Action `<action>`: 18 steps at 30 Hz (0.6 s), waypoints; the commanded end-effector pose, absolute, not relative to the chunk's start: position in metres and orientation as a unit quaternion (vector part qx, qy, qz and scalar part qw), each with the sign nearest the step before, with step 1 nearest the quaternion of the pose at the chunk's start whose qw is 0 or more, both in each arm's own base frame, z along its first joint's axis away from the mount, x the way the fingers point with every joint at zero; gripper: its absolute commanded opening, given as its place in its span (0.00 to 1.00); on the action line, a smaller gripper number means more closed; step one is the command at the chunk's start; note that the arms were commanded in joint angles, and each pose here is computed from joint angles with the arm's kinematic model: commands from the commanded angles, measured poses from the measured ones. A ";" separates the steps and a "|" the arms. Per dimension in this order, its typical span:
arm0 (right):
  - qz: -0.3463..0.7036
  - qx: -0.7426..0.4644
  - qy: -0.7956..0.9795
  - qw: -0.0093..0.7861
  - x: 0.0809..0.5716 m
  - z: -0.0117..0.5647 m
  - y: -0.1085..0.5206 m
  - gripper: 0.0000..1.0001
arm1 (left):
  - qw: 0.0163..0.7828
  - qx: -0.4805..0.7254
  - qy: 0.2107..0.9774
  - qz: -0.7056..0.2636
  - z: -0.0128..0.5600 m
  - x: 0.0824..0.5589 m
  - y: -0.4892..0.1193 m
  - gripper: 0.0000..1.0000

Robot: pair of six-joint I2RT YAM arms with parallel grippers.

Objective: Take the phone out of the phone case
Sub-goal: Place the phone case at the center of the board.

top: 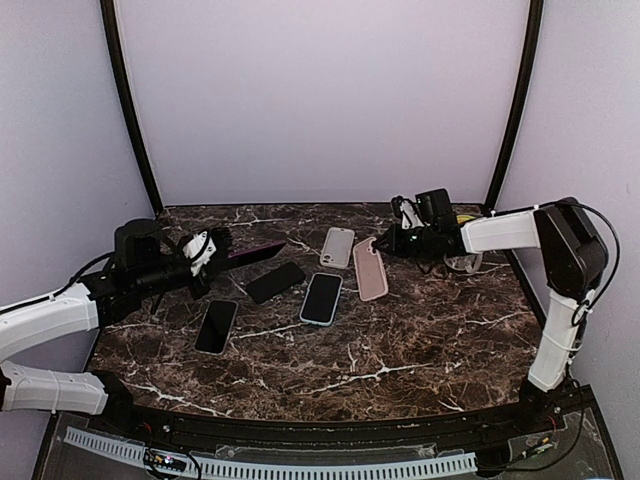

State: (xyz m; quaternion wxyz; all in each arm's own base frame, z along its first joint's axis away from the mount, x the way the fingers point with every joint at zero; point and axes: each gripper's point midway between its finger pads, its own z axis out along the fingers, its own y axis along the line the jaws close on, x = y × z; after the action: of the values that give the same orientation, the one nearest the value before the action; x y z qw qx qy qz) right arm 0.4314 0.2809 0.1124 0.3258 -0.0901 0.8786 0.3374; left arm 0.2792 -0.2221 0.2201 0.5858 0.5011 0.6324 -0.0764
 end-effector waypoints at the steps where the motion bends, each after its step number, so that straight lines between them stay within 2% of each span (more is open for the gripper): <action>1: 0.364 -0.081 0.864 0.340 0.453 0.115 0.285 0.00 | 0.640 0.436 0.626 -0.093 0.267 0.300 -0.215 0.00; 11: 0.297 -0.070 0.890 0.338 0.471 0.084 0.269 0.00 | 0.574 0.305 0.747 -0.140 0.255 0.361 -0.180 0.00; 13: 0.287 -0.072 0.893 0.338 0.472 0.081 0.267 0.06 | 0.552 0.277 0.768 -0.169 0.252 0.372 -0.176 0.00; 15: 0.287 -0.084 0.893 0.336 0.471 0.080 0.268 0.07 | 0.534 0.260 0.781 -0.192 0.249 0.380 -0.176 0.00; 18: 0.273 -0.090 0.897 0.336 0.470 0.078 0.265 0.13 | 0.518 0.226 0.798 -0.208 0.250 0.390 -0.175 0.00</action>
State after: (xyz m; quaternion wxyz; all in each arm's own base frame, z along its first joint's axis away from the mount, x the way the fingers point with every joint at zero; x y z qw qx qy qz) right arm 0.4615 0.2671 0.0753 0.3196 -0.0736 0.8969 0.2965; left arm 0.3845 -0.1691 0.2303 0.5288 0.2766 0.7884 -0.1493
